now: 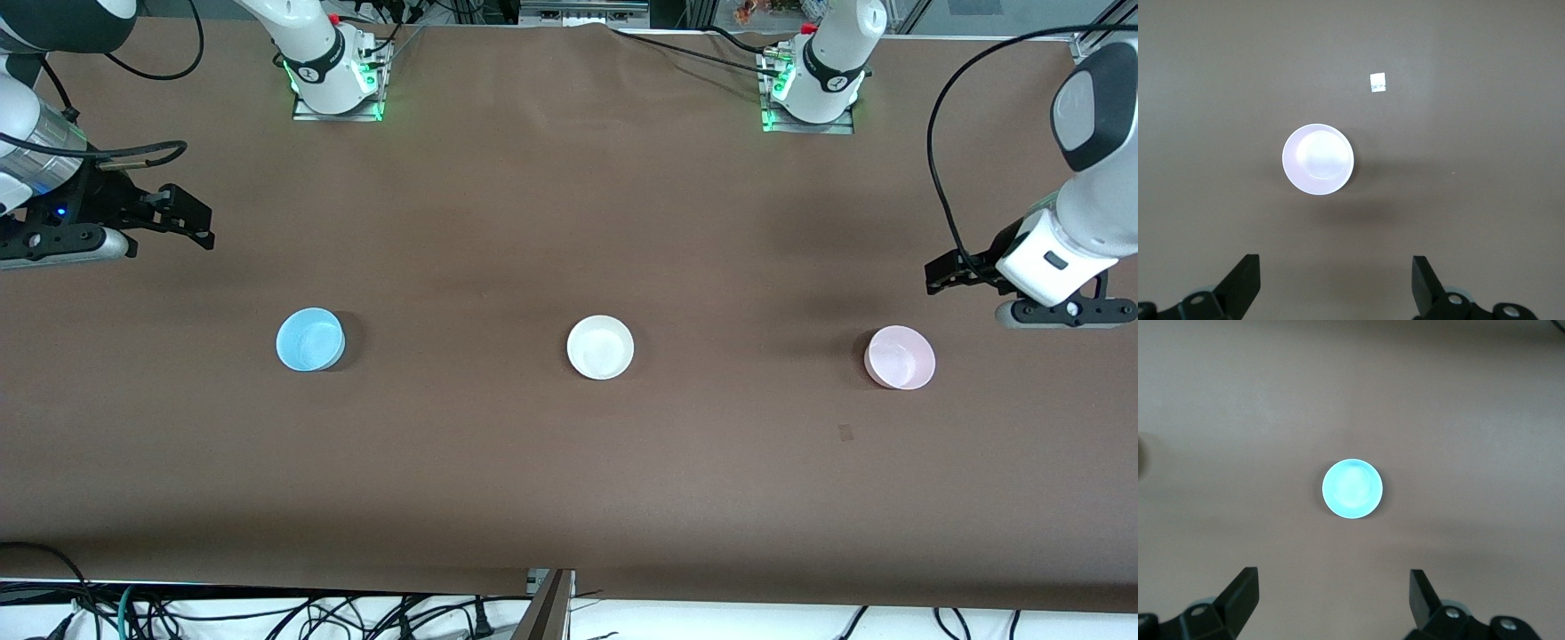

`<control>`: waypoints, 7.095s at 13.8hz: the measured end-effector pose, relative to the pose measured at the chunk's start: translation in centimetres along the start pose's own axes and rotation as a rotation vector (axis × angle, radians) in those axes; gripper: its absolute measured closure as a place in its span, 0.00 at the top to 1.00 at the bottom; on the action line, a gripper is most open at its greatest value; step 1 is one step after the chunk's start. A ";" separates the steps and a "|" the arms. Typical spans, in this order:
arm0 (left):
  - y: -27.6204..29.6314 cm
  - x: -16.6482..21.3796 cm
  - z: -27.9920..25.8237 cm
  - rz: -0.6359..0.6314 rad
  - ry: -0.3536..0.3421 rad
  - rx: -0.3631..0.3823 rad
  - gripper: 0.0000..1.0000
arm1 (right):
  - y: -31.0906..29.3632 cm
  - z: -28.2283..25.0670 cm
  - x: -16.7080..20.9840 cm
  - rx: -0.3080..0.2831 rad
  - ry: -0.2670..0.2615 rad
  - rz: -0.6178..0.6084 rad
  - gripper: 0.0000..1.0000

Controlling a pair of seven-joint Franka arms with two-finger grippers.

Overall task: Stack pink and blue bowls on white bowl
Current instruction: 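Move the left gripper down toward the pink bowl rim, then grasp the pink bowl with the left gripper while the right gripper grasps blue, then carry the pink bowl over the white bowl with the left gripper, then open the left gripper on the pink bowl while the right gripper lifts blue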

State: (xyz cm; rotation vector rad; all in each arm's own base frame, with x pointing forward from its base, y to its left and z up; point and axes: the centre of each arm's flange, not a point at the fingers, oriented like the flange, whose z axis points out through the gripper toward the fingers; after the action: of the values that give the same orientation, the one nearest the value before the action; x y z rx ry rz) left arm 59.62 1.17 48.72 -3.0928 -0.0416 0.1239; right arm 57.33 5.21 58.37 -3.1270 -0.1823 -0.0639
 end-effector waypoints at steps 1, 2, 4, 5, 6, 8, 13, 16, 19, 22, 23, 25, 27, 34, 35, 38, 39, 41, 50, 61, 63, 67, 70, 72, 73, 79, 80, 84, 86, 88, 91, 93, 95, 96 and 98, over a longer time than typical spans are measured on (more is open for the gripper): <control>-0.4 0.1 0.3 -0.006 -0.004 0.000 1.00 | 0.0 0.0 0.0 0.000 0.000 0.000 1.00; -0.9 0.2 0.4 -0.015 -0.006 -0.001 1.00 | 0.0 0.0 0.0 0.000 0.000 0.000 1.00; -3.0 0.5 1.3 -0.037 -0.021 -0.005 1.00 | 0.0 0.0 0.0 0.000 0.000 0.000 1.00; -4.2 0.8 2.4 -0.022 -0.034 -0.008 1.00 | 0.0 0.0 0.0 0.000 0.000 0.000 1.00; -5.1 1.5 3.9 0.012 -0.037 -0.012 1.00 | -0.1 0.0 0.0 0.000 0.000 -0.001 1.00; -6.8 3.3 8.3 0.091 -0.049 -0.022 1.00 | -0.2 0.1 0.0 0.000 -0.001 -0.004 1.00; -9.1 5.6 18.7 0.216 -0.146 -0.016 1.00 | -0.6 0.7 0.3 0.001 -0.010 -0.010 1.00; -9.8 6.9 20.1 0.255 -0.127 0.037 1.00 | -1.5 2.0 1.0 0.003 -0.016 -0.026 1.00; -9.9 8.1 21.7 0.343 -0.077 0.065 1.00 | -3.6 3.3 1.7 0.004 -0.022 -0.059 1.00; -10.6 8.8 25.6 0.387 -0.055 0.059 1.00 | -3.7 3.6 1.8 0.004 -0.024 -0.061 1.00; -10.7 8.8 26.6 0.390 -0.053 0.055 1.00 | -3.7 3.5 1.9 0.004 -0.020 -0.060 1.00; -10.3 8.9 27.4 0.373 -0.048 0.022 1.00 | -3.6 3.5 2.0 0.004 -0.012 -0.059 1.00; -9.9 8.9 27.7 0.350 -0.044 -0.015 1.00 | -3.3 4.4 2.4 0.003 -0.023 -0.053 1.00; -9.6 8.1 29.9 0.346 -0.081 -0.039 0.27 | 1.9 13.6 6.3 -0.019 -0.131 0.033 1.00; -9.5 8.1 29.8 0.346 -0.081 -0.039 0.18 | 2.5 14.6 6.5 -0.020 -0.145 0.042 1.00; -9.5 8.1 28.8 0.353 -0.073 -0.038 0.05 | 2.8 16.7 6.8 -0.021 -0.176 0.047 1.00; -9.4 8.2 28.4 0.354 -0.067 -0.037 0.05 | 2.8 17.0 6.8 -0.021 -0.181 0.046 1.00; -8.1 8.5 27.0 0.373 -0.060 -0.047 0.03 | 2.8 17.7 6.9 -0.021 -0.191 0.046 1.00; 17.1 6.9 15.2 0.441 -0.031 -0.089 0.03 | 2.6 27.8 6.3 -0.029 -0.127 0.038 1.00; 41.0 2.2 21.6 -0.105 -0.011 -0.144 0.03 | 5.0 36.4 0.9 -0.040 -0.116 -0.036 0.99; 40.8 2.5 21.5 -0.126 -0.017 -0.160 0.03 | 5.3 37.2 0.7 -0.040 -0.127 -0.049 0.84; 41.4 2.2 21.8 -0.133 -0.036 -0.175 0.03 | 6.1 37.5 0.5 -0.040 -0.132 -0.044 0.52; 42.0 1.8 22.3 -0.124 -0.042 -0.172 0.03 | 6.1 37.5 0.5 -0.040 -0.132 -0.045 0.21; 42.2 1.6 22.4 -0.119 -0.045 -0.170 0.03 | 5.9 37.3 0.7 -0.037 -0.128 -0.041 0.05; 42.3 1.6 22.4 -0.115 -0.044 -0.170 0.03 | 5.9 37.1 0.8 -0.037 -0.124 -0.042 0.05; 42.4 1.5 22.5 -0.100 -0.048 -0.167 0.03 | 5.1 34.1 2.8 -0.022 -0.196 -0.012 0.03; 42.4 1.4 22.5 -0.099 -0.049 -0.166 0.03 | 4.7 32.6 3.7 -0.007 -0.214 0.010 0.03; 42.5 1.3 22.7 -0.098 -0.051 -0.165 0.03 | 2.8 28.3 6.0 0.062 -0.221 0.067 0.03; 42.5 1.3 22.7 -0.096 -0.058 -0.159 0.17 | 1.8 27.1 6.4 0.076 -0.236 0.087 0.03; 42.7 1.0 22.7 -0.090 -0.060 -0.158 0.37 | 0.5 25.7 7.0 0.080 -0.247 0.112 0.03; 42.8 0.9 22.6 -0.086 -0.068 -0.148 0.65 | -1.7 23.3 7.8 0.090 -0.252 0.157 0.03; 42.0 1.1 21.6 -0.089 -0.091 -0.118 0.88 | -3.8 22.8 8.0 0.118 -0.257 0.200 0.03; 40.5 1.6 18.4 -0.099 -0.089 -0.097 1.00 | -6.5 22.7 7.9 0.135 -0.265 0.234 0.03; 39.4 1.9 16.3 -0.111 -0.083 -0.091 1.00 | -8.0 22.5 7.9 0.141 -0.269 0.248 0.03; 35.9 2.8 11.9 -0.150 -0.074 -0.079 1.00 | -11.4 22.4 7.6 0.179 -0.285 0.276 0.03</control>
State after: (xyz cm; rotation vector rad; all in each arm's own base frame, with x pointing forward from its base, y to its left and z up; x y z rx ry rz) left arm 62.31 -34.02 35.00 -3.1473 -0.2878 0.2353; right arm 64.41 17.70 36.39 -2.9329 0.2307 0.3780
